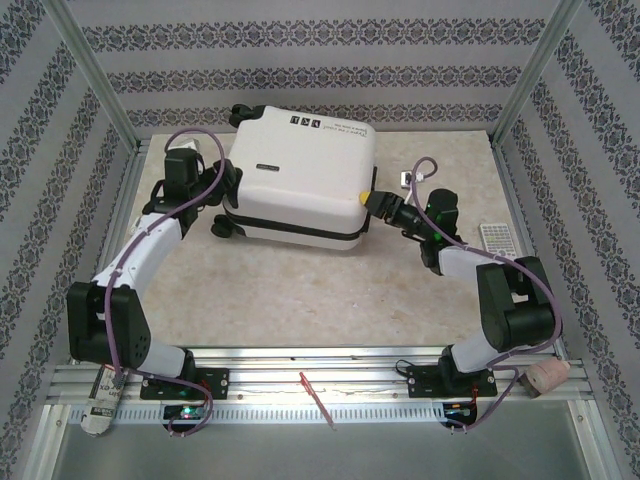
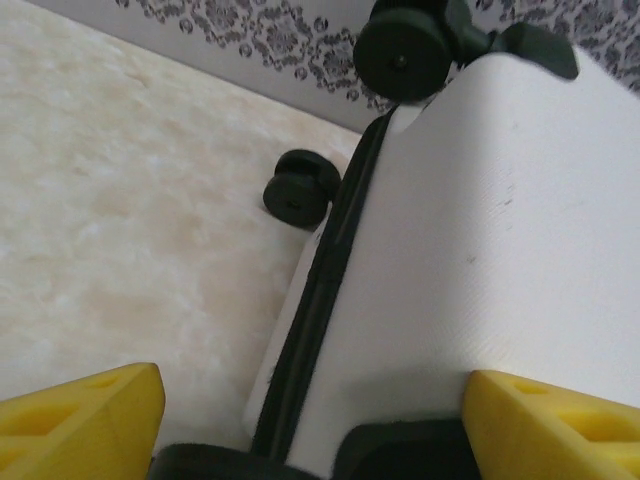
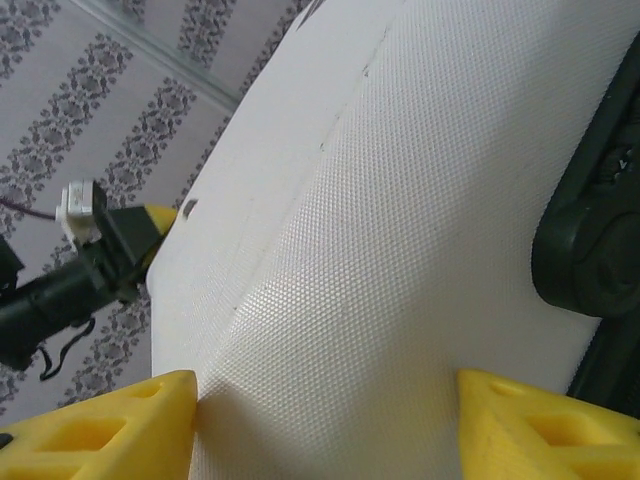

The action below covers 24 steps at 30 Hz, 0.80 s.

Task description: Pack the luggage

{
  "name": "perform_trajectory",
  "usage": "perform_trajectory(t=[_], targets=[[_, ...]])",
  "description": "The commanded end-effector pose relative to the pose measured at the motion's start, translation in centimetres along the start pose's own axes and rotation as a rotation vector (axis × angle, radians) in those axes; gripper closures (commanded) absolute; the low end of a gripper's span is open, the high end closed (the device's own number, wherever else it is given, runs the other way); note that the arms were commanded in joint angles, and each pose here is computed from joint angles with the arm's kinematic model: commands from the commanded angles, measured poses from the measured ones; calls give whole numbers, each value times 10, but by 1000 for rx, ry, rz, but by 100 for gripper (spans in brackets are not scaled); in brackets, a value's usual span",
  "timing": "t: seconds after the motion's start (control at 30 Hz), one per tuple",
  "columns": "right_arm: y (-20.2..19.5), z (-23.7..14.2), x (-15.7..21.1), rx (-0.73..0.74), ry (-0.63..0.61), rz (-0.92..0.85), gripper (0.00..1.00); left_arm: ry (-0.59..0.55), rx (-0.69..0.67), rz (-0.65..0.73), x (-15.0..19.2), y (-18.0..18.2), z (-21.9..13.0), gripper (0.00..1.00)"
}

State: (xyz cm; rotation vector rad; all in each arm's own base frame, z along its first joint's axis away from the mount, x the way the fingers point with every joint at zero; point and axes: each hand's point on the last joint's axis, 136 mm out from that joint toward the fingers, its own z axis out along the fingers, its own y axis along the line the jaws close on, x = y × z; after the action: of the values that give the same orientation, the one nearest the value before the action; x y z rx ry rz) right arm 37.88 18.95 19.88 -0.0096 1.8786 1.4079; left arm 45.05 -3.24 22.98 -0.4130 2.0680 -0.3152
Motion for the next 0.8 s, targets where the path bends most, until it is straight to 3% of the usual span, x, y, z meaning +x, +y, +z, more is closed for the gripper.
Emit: perform_trajectory(t=[0.0, 0.47, 0.6, 0.77], targets=[[52, 11, 75, -211, 318, 4, 37, 89, 109, -23, 12, -32, -12, 20], [40, 23, 74, -205, 336, 22, 34, 10, -151, -144, 18, 32, -103, 15], [41, 22, 74, -205, 340, 19, 33, 38, -192, -163, 23, 47, -98, 13], [42, 20, 75, -207, 342, 15, 31, 92, -216, -200, 25, 55, -69, 14]])
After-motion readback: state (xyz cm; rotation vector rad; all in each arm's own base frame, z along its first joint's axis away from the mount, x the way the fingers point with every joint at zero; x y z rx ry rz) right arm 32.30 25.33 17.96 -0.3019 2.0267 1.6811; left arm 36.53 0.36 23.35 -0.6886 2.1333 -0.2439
